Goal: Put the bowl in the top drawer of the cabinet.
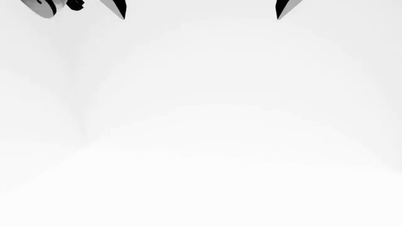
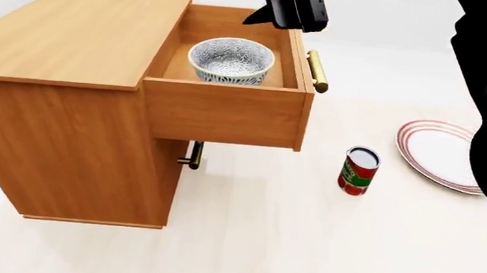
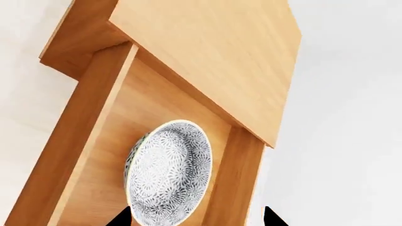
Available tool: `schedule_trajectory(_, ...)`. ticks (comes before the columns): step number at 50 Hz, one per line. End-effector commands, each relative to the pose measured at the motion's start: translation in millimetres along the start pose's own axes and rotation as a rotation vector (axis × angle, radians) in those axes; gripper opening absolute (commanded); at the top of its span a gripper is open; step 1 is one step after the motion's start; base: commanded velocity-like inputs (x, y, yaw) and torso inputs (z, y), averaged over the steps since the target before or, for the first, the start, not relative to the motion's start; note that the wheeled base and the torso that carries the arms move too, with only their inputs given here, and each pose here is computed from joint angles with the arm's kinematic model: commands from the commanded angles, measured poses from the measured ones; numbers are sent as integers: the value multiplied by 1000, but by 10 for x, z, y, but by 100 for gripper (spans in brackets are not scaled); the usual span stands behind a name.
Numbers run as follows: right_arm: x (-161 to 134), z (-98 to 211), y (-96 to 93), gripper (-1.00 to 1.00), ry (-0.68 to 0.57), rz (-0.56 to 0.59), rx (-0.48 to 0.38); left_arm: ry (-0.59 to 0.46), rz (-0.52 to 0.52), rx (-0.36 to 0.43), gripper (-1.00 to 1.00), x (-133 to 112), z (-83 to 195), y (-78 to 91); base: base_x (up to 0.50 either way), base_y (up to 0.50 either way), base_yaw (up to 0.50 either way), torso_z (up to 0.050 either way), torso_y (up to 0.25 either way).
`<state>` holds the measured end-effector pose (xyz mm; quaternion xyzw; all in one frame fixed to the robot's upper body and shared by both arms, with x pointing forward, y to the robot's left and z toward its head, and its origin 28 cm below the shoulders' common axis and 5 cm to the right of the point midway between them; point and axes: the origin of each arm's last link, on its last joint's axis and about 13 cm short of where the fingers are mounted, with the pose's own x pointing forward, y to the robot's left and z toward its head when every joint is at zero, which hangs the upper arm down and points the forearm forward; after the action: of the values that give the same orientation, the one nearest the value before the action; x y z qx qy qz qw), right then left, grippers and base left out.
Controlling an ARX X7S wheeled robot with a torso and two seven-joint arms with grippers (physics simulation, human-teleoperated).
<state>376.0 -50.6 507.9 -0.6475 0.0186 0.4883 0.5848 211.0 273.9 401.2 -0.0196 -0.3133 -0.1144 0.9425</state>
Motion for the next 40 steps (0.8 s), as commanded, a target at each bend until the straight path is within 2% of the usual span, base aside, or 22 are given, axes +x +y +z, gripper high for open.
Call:
schedule_trajectory(1,-68,-83,9,100,-101,-145,25,-2,-13,-17,100,1,-1,-1,0,0,0,-2,176)
schedule_trajectory(7,-103,-185,42,100,-189,-292,111,-3,-23,-29,100,1,-1,-3,0,0,0,-2,173)
schedule_trajectory(13,-224,-395,123,100,-266,-499,205,-5,-33,-36,100,1,-1,-3,0,0,0,-2,172)
schedule_trajectory(17,-330,-513,196,100,-283,-593,265,-4,-43,-40,100,1,-1,-3,0,0,0,-2,174)
schedule_trajectory(18,-347,-685,347,100,-247,-624,361,-3,-45,-42,100,1,-1,-3,0,0,0,-2,174)
schedule_trajectory(19,-365,-742,461,100,-229,-649,406,-2,-48,-45,100,1,-1,-4,0,0,0,-2,174)
schedule_trajectory(21,-413,-534,552,100,-244,-683,333,0,-52,-50,100,0,-1,-4,0,0,0,-2,173)
schedule_trajectory(23,-480,-439,689,100,-241,-716,317,3,-55,-53,100,0,-1,-4,0,0,0,-2,173)
schedule_trajectory(31,-722,-239,1280,100,-235,-862,376,6,-63,-66,100,-1,-1,-6,0,0,0,-2,172)
schedule_trajectory(40,-715,-228,1831,100,-248,-1035,483,4,-67,-82,100,-1,-1,-7,0,0,0,-2,173)
